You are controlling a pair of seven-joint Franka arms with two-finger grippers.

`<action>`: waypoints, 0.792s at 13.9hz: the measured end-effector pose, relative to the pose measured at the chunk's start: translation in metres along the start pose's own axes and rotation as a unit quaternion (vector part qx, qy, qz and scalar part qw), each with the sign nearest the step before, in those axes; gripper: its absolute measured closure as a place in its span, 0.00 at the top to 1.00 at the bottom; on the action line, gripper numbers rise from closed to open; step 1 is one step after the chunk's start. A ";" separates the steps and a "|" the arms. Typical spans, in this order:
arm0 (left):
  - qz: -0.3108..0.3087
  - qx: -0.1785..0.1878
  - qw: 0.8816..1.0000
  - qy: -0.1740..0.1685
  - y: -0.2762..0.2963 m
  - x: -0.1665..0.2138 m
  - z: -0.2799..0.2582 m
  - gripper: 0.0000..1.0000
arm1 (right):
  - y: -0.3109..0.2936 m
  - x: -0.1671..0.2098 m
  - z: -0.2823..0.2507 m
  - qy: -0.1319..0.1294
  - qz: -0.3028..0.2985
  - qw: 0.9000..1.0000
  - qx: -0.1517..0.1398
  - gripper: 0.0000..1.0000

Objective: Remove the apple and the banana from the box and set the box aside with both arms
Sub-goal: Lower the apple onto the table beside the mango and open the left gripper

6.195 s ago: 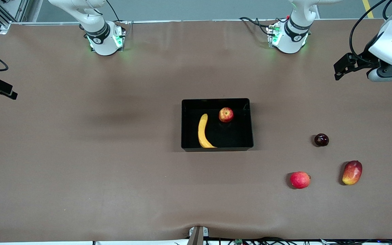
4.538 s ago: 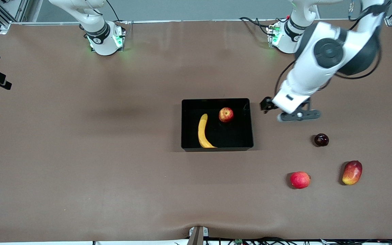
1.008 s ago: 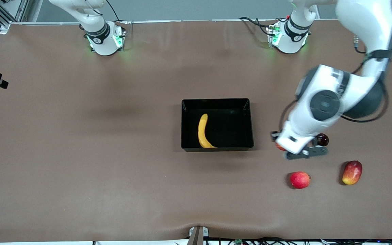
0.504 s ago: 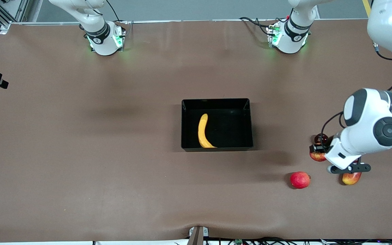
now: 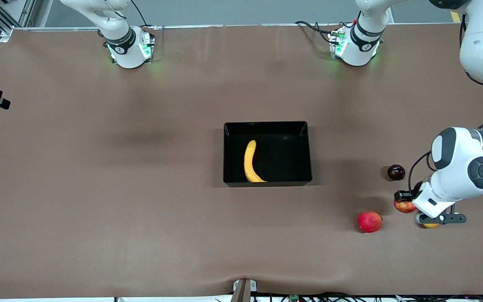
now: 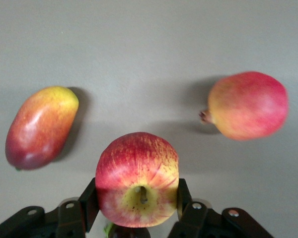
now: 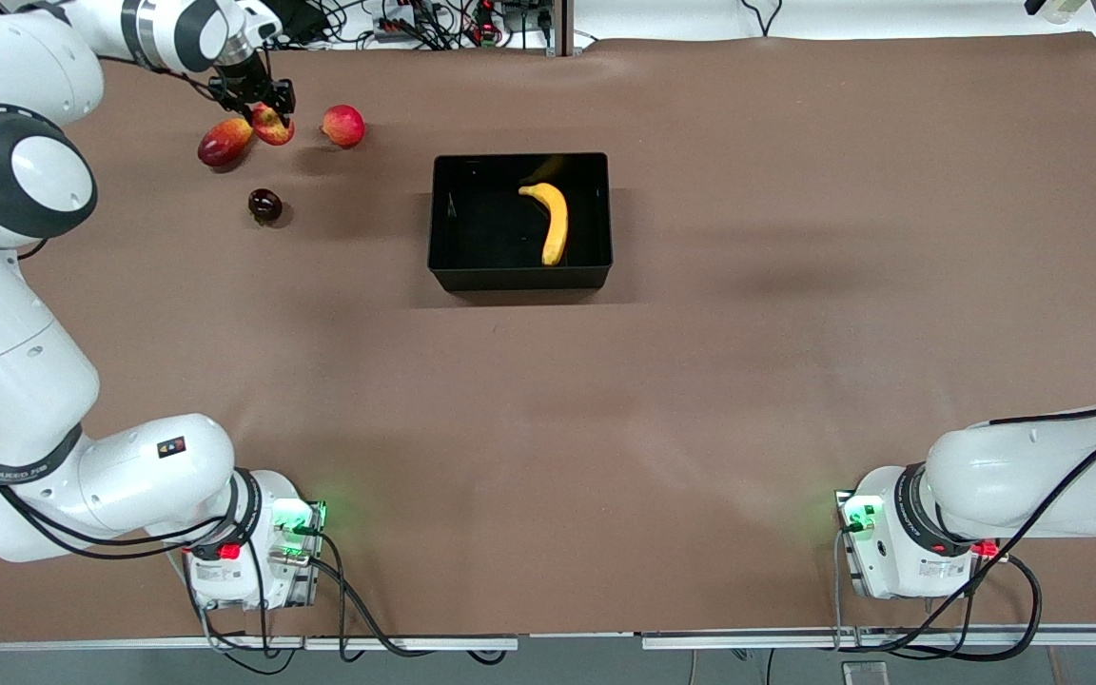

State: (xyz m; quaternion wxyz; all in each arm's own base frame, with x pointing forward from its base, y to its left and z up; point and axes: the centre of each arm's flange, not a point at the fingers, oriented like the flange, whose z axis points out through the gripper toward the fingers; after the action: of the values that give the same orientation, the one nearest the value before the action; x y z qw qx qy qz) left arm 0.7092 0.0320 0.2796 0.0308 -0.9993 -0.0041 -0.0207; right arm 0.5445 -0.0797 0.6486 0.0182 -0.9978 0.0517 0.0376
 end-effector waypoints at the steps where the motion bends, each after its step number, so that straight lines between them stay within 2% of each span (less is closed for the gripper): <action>1: -0.002 -0.006 1.000 0.004 -0.005 0.001 0.011 0.64 | 0.000 0.000 0.000 0.000 0.000 1.000 0.000 1.00; 8: -0.016 -0.026 1.000 0.002 -0.018 0.000 0.057 0.64 | 0.000 0.000 0.001 0.000 0.000 1.000 0.000 1.00; 9: -0.016 -0.026 1.000 0.002 -0.019 0.000 0.057 0.69 | 0.000 0.000 0.001 -0.001 0.000 1.000 0.000 1.00; 10: -0.017 -0.027 0.999 0.002 -0.019 0.000 0.057 0.69 | 0.000 0.000 0.001 -0.001 0.000 1.000 0.000 1.00; 11: -0.019 -0.027 0.999 0.003 -0.021 0.000 0.056 0.75 | 0.000 0.000 0.001 -0.001 0.000 1.000 0.000 1.00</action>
State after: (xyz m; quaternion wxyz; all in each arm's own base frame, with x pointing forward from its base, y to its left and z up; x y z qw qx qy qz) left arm 0.7117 0.0569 0.2250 0.0031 -0.9994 -0.0228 -0.0248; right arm 0.5449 -0.0798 0.6478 0.0182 -0.9978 0.0518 0.0382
